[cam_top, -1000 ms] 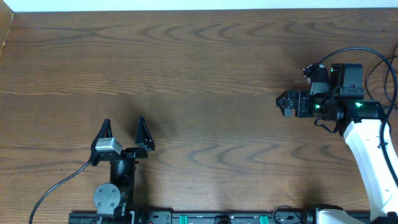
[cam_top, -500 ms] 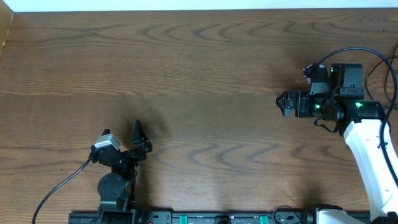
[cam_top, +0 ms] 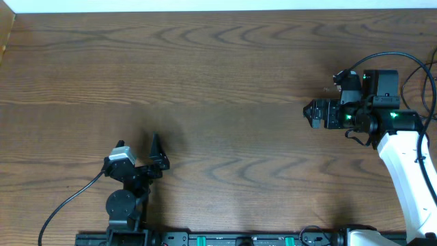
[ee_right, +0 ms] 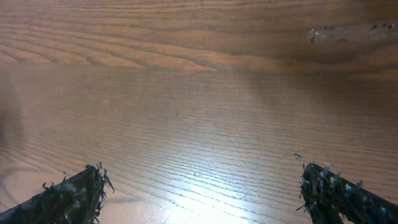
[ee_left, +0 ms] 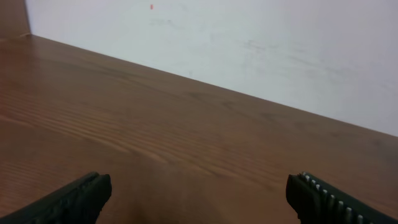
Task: Untangle cables
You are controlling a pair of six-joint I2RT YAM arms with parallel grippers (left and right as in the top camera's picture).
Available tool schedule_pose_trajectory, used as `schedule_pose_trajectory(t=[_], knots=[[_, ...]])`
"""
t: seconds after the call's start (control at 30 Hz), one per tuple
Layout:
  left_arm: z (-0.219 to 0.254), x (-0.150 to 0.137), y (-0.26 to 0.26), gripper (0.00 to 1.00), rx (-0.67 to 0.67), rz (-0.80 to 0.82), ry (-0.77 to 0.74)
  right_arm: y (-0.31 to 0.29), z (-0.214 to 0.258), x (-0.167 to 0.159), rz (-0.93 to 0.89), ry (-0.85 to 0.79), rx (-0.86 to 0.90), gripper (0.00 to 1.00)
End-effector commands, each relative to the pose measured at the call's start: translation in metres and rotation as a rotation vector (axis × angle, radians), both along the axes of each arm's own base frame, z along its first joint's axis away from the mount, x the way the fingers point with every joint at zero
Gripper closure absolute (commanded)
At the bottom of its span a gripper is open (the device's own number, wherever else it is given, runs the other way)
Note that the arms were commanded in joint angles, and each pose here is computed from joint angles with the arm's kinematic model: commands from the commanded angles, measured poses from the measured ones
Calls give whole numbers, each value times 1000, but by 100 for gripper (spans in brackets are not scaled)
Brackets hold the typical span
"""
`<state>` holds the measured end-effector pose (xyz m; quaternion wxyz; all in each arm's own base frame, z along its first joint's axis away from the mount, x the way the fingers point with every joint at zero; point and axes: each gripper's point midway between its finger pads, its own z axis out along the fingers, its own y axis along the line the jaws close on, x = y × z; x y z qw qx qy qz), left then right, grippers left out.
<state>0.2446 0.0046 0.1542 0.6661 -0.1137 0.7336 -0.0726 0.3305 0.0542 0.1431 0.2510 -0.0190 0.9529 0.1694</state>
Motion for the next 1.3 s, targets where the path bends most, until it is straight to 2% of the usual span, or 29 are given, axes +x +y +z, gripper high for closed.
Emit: schedule_pose_trajectory(t=[0.0,1.27], knots=[[-19,-1,-4,5,33,-33,59,3,5,0,6,-14,6,1],[-18,-1,-3,5,38,-22,55,3,5,0,6,-13,6,1]])
